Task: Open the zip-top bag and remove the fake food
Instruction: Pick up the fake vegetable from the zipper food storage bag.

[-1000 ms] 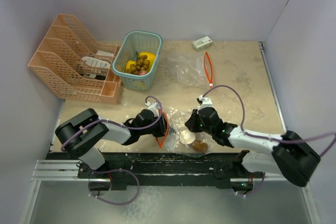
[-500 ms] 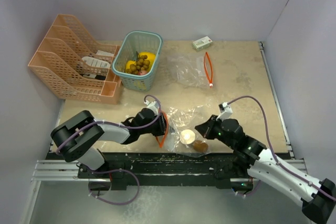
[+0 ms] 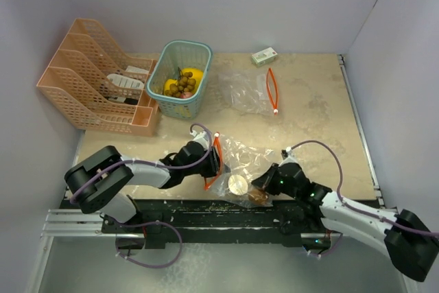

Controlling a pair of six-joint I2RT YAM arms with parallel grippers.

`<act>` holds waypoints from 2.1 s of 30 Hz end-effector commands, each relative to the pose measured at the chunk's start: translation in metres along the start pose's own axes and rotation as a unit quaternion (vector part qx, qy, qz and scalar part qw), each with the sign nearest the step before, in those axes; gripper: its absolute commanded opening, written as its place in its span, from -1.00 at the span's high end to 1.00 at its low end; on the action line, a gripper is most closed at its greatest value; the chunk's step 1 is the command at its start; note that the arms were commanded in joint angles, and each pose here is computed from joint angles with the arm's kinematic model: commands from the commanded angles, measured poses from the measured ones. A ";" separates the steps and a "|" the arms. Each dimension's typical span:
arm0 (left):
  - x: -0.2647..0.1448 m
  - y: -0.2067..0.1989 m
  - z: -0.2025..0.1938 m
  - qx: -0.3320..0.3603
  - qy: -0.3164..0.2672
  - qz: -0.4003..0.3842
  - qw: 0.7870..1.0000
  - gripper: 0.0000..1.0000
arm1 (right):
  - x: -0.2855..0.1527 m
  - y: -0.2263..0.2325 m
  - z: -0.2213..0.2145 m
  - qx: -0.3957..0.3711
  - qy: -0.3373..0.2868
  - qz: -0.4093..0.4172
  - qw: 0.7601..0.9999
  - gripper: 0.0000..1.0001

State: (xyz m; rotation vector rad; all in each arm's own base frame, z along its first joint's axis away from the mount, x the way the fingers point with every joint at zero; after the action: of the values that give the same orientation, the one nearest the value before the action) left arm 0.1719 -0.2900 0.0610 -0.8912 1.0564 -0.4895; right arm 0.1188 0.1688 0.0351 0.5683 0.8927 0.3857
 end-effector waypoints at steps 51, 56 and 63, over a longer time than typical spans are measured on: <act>-0.094 -0.017 0.026 0.035 -0.004 0.009 0.999 0.96 | 0.033 -0.004 0.060 -0.066 -0.024 -0.050 0.996 1.00; -0.146 -0.040 0.063 0.076 -0.101 0.063 0.990 0.89 | 0.038 -0.007 0.052 -0.057 -0.013 -0.040 0.997 1.00; -0.185 -0.087 0.143 0.125 -0.261 0.144 0.946 0.82 | 0.037 -0.005 0.054 -0.059 -0.018 -0.033 0.998 1.00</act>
State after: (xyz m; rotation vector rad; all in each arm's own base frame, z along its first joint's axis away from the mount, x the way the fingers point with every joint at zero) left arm 0.1928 -0.1818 0.2376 -0.7409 0.7266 -0.3277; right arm 0.1881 0.1714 0.0399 0.4548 0.8378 0.3543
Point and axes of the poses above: each gripper's point midway between its finger pads, its own x axis out along the fingers, its own y axis along the line the jaws close on, z = x × y, the point moved 4 cm from there along -x, back along the fingers, and after that the axes turned 13 degrees about -x, right-handed, at the moved point
